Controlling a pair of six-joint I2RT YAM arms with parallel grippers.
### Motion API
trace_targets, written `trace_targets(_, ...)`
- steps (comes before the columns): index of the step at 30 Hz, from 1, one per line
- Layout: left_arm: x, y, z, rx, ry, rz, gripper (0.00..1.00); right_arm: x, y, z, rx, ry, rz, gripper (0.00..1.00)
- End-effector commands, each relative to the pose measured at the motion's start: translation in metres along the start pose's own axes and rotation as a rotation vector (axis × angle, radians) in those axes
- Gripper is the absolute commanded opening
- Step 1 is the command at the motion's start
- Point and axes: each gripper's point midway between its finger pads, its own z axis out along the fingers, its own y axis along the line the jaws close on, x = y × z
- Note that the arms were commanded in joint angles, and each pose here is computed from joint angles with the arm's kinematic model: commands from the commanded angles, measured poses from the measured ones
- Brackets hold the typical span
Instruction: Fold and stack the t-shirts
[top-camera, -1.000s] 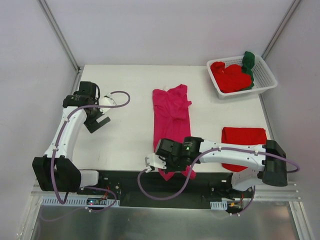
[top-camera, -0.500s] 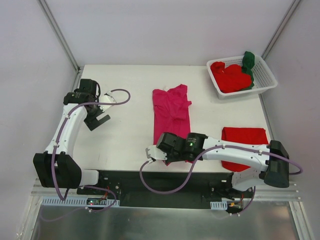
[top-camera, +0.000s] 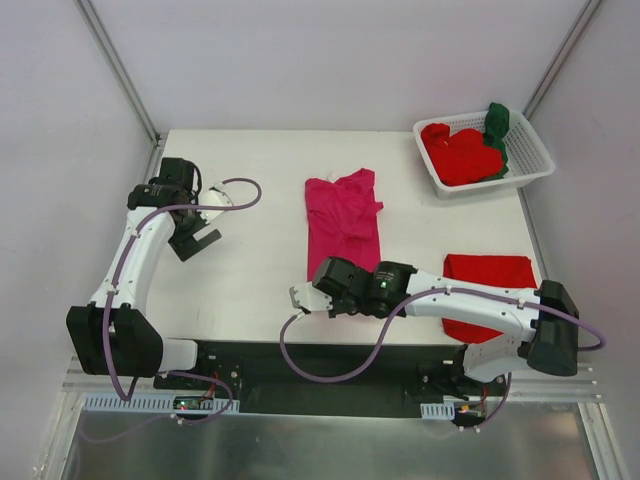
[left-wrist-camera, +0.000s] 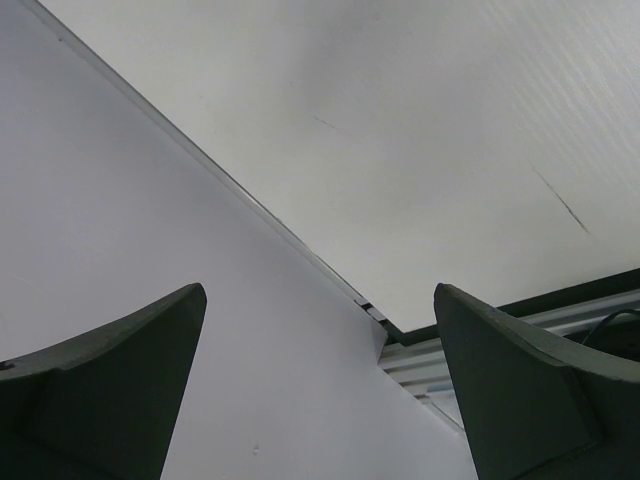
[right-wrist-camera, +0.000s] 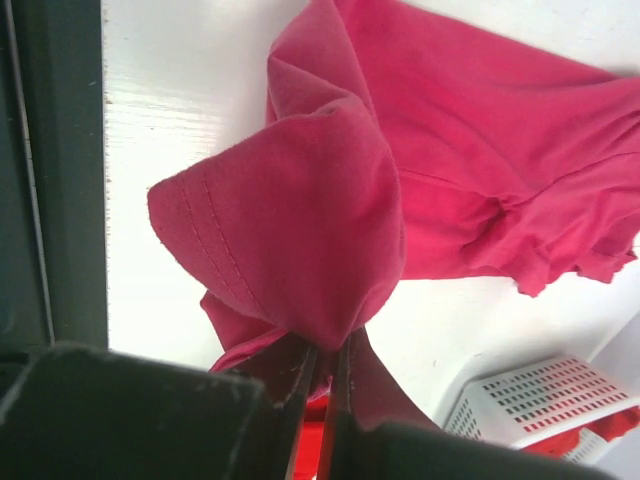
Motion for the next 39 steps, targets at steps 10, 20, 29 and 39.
trace_targets(10,0.001,-0.001,-0.008,-0.021,-0.005,0.006,0.99,0.004,-0.043,0.016,0.083,0.020,-0.045,0.01)
trace_targets(20,0.004,-0.003,-0.008,-0.023,-0.002,0.004,0.99,0.001,-0.073,0.033,0.104,0.026,-0.046,0.01)
trace_targets(29,0.005,-0.004,-0.006,-0.018,0.011,0.010,0.99,0.003,-0.099,0.046,0.111,0.037,-0.045,0.01)
trace_targets(39,0.003,-0.002,-0.003,-0.009,0.012,0.010,0.99,0.010,-0.084,0.058,0.062,0.060,-0.040,0.01)
